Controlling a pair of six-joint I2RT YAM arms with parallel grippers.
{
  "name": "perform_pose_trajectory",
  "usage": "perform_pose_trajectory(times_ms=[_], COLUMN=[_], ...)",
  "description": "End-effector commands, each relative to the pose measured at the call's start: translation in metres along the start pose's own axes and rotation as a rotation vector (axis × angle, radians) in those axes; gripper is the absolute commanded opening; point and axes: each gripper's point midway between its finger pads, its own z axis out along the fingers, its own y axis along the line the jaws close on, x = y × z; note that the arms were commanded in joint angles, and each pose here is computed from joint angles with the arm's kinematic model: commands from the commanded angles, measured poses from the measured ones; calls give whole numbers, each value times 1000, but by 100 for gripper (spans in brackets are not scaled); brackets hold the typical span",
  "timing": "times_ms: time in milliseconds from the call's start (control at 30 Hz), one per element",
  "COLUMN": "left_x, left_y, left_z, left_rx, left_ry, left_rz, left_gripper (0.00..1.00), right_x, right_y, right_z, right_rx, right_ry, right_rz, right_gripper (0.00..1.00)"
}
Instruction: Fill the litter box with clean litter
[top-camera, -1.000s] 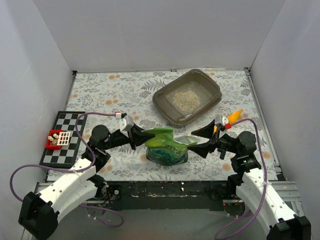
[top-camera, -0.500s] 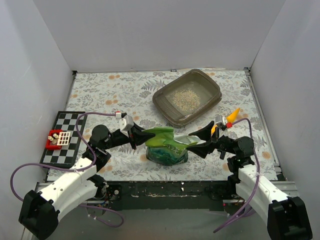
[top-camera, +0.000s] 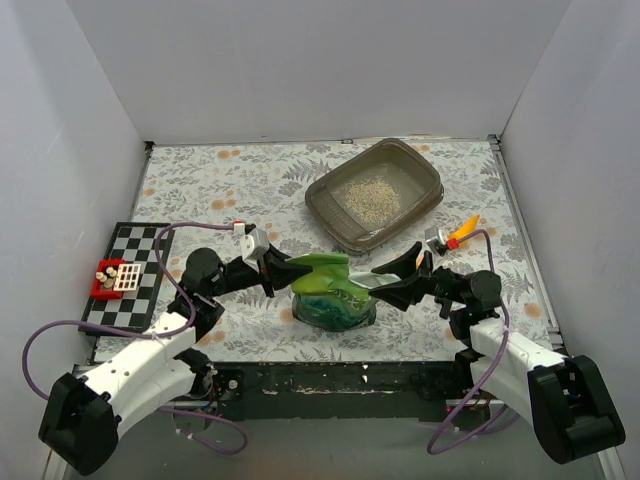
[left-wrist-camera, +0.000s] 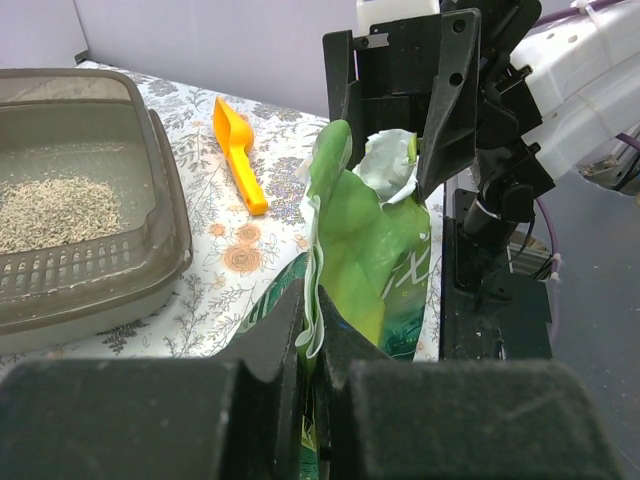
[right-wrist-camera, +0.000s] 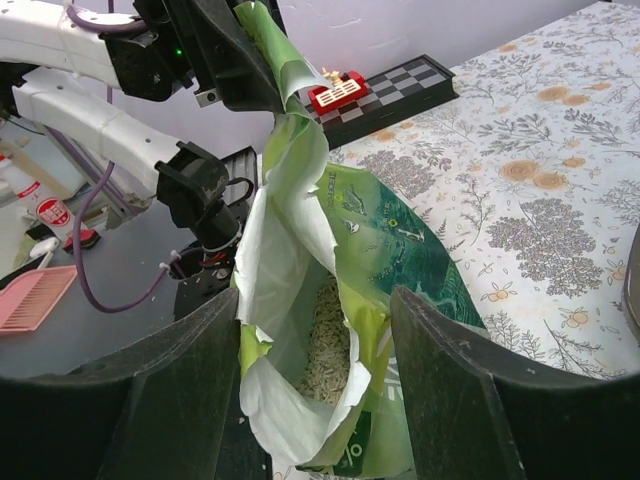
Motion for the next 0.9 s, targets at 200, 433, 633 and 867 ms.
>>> perform_pose_trajectory(times_ms=[200,433,633,867], left_x=[0,-19,-48,-36], left_y=[4,8,14,-17], left_z=[1,13,31,33], left_rx=[-8,12,52,296], left_ry=[-9,-7,43,190], left_rz=[1,3,8,-105], left_gripper=[0,0,4,26], right_x=[-9,-24,-32,-29], right_y=[15,29,23,20], right_z=[6,9,11,6], right_rx=[-95,-166,-98,-41], right_ry=[-13,-30,37,85], right_rz=[-41,-25,-32,-26], right_gripper=[6,1,1,1])
